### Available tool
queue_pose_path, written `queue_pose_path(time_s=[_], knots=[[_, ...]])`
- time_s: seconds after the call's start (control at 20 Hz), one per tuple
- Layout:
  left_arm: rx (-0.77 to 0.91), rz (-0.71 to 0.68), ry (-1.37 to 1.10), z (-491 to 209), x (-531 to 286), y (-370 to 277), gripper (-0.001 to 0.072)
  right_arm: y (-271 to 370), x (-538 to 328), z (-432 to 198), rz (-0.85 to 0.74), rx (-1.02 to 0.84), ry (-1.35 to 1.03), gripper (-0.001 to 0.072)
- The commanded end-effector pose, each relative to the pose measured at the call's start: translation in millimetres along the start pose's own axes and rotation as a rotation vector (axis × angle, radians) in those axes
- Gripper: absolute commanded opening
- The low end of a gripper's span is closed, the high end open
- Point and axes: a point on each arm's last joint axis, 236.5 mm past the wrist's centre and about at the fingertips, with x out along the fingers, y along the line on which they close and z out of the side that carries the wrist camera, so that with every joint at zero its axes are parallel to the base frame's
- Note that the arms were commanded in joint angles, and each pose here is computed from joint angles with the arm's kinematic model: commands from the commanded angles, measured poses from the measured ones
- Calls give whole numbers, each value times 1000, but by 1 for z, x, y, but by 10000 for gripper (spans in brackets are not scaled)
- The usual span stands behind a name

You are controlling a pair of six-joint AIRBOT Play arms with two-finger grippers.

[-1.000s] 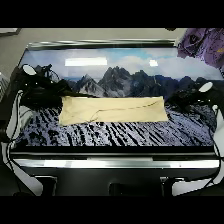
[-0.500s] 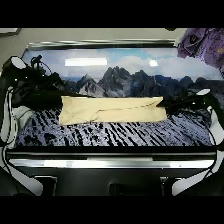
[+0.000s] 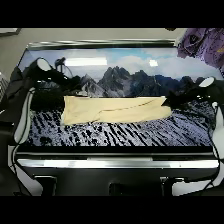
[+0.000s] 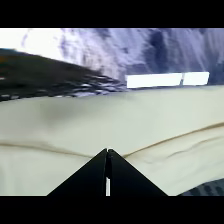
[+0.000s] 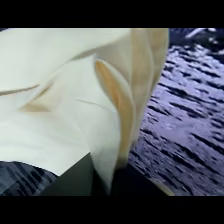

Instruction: Fold the clothes and pants, and hang the long-sleeved shirts on hangers.

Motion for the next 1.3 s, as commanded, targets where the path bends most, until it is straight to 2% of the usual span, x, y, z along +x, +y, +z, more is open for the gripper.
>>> queue_pose_path(time_s=[0.0,0.2,0.4,0.65,0.85,0.95,1.05,1.25], knots=[[-7,-210,43,-28,63,-103,17,-4,-69,-7,-169,-11,-100,30],[-43,-435,85,-81,128,-220,16,12,-128,-17,-222,-39,-214,30],[-172,-597,118,-133,173,-300,16,20,-155,-32,-243,-37,-246,30],[-325,-672,137,-172,209,-339,16,34,-176,-25,-228,-34,-301,30],[-323,-681,166,-167,202,-334,14,36,-178,-24,-217,-15,-312,30],[-255,-657,151,-141,178,-314,13,47,-177,-20,-166,0,-329,30],[-157,-569,127,-108,142,-275,12,68,-174,-16,-86,35,-347,30],[11,-169,-11,-34,22,-132,13,137,-148,-17,17,27,-372,30]])
